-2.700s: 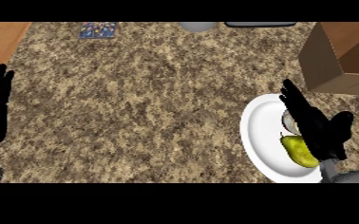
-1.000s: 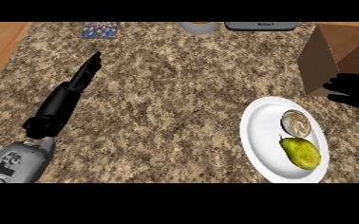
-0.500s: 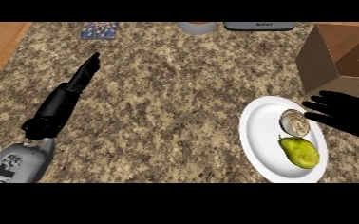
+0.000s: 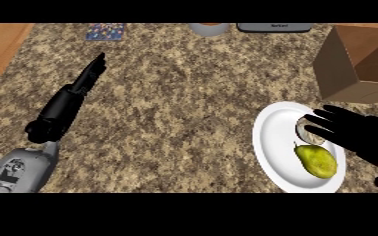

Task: Pick the cupcake from the plate and place it in the cardboard box

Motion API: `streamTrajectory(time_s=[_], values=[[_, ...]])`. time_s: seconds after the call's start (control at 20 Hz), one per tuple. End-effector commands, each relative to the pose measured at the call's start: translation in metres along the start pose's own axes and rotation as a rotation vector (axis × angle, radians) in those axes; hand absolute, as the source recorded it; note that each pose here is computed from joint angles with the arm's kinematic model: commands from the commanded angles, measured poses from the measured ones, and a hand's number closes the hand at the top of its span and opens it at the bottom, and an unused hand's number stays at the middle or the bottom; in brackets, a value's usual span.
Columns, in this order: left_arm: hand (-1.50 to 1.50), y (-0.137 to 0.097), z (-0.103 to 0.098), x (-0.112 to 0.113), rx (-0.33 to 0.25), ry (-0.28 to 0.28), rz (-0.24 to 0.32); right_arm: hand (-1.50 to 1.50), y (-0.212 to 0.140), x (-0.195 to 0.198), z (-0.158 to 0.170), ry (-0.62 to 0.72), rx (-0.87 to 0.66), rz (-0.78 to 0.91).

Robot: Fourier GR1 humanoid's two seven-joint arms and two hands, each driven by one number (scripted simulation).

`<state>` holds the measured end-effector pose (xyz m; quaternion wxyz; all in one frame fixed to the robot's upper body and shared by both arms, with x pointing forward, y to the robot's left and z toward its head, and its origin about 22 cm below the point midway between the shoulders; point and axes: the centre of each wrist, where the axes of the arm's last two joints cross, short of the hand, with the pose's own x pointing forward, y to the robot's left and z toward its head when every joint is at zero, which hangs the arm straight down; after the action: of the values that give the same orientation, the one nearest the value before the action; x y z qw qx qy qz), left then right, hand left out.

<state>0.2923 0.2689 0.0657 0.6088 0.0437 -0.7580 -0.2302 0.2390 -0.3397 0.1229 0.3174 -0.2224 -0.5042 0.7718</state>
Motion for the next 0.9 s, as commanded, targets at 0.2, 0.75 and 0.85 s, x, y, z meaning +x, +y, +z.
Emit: streamTrajectory(time_s=[0.2, 0.75, 0.85], values=[[0.00, -0.014, 0.013, -0.010, 0.003, -0.007, -0.004, -1.50, 0.004, 0.015, -0.028, 0.031, -0.024, 0.031], [0.00, 0.006, 0.007, 0.005, -0.001, 0.001, 0.014, -1.50, 0.052, -0.011, -0.022, 0.071, 0.004, 0.088], [0.00, 0.000, -0.009, -0.001, 0.004, 0.005, -0.004, -1.50, 0.050, -0.007, -0.049, 0.066, 0.018, 0.039]])
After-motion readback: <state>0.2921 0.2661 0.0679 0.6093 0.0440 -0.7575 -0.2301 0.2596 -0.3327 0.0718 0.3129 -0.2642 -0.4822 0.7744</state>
